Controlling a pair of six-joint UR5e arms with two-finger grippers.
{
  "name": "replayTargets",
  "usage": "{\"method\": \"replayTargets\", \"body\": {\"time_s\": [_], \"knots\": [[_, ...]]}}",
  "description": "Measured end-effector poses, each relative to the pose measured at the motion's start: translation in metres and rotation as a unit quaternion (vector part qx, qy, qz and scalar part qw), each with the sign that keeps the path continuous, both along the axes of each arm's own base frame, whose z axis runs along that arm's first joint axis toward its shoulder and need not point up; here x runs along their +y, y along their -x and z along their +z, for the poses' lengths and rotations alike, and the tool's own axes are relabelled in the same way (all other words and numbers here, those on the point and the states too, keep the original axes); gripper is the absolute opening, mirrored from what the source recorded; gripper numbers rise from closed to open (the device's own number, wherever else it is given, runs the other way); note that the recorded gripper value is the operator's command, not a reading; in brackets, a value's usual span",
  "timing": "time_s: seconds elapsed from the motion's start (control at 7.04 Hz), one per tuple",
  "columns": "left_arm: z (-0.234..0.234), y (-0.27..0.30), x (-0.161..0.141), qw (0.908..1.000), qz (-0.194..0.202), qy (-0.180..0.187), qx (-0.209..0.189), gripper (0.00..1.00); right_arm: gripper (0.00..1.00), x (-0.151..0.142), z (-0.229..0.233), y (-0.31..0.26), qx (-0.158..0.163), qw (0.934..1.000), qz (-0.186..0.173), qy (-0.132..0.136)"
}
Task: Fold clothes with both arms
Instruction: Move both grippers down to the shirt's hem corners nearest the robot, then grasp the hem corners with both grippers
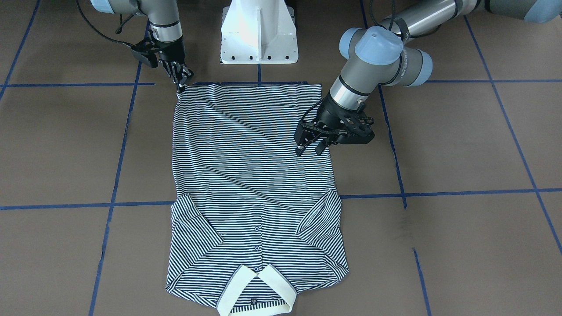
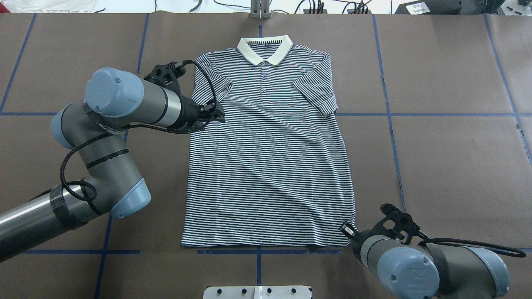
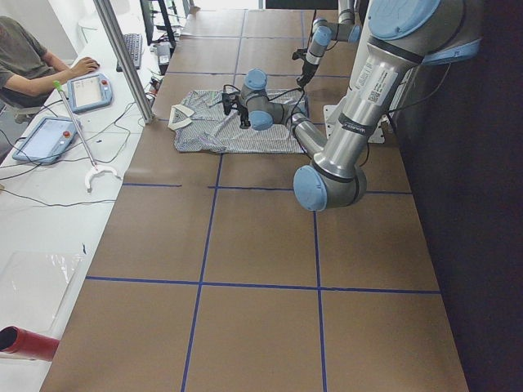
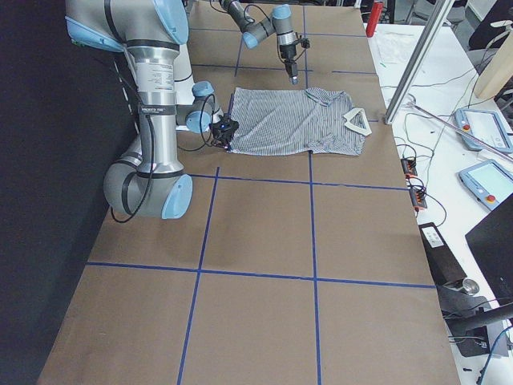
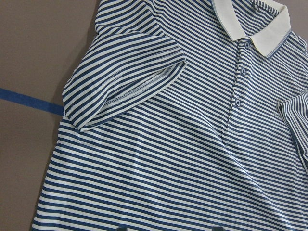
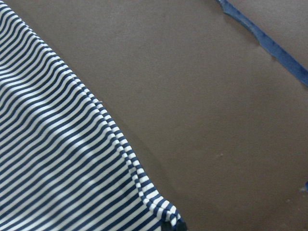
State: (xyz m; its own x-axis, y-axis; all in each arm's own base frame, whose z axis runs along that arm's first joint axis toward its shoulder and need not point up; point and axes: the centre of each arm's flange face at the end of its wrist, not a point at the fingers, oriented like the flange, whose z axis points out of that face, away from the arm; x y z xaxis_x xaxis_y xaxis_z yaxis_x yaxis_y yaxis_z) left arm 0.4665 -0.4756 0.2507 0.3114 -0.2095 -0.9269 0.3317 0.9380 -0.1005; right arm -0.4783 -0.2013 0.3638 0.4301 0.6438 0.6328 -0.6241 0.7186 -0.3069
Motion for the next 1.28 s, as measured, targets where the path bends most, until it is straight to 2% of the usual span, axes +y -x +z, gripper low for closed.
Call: {"method": "replayTargets", "body": {"time_s": [0.14, 0.43, 0.57, 0.71, 0.99, 1.28], "knots": [[0.005, 0.008, 0.029, 0.9997, 0.003, 0.019, 0.012, 0.67, 0.00, -0.001, -0.011, -0.009, -0.012, 0.9999, 0.002, -0.001], [0.020, 0.011, 0.130, 0.9975, 0.004, 0.070, 0.013, 0.64, 0.00, -0.002, -0.019, -0.017, -0.022, 0.9998, 0.004, -0.002], [0.032, 0.000, 0.183, 0.9944, 0.004, 0.106, -0.008, 0.64, 0.00, -0.002, -0.020, -0.017, -0.023, 0.9997, 0.005, -0.001], [0.051, -0.015, 0.223, 0.9919, 0.003, 0.122, -0.037, 0.64, 0.00, -0.002, -0.020, -0.017, -0.023, 0.9997, 0.005, -0.001], [0.077, -0.031, 0.259, 0.9898, -0.001, 0.122, -0.074, 0.64, 0.00, -0.002, -0.019, -0.017, -0.021, 0.9998, 0.004, 0.000], [0.083, -0.037, 0.268, 0.9887, 0.002, 0.122, -0.088, 0.61, 0.00, -0.002, -0.017, -0.016, -0.019, 0.9998, 0.003, 0.003]]}}
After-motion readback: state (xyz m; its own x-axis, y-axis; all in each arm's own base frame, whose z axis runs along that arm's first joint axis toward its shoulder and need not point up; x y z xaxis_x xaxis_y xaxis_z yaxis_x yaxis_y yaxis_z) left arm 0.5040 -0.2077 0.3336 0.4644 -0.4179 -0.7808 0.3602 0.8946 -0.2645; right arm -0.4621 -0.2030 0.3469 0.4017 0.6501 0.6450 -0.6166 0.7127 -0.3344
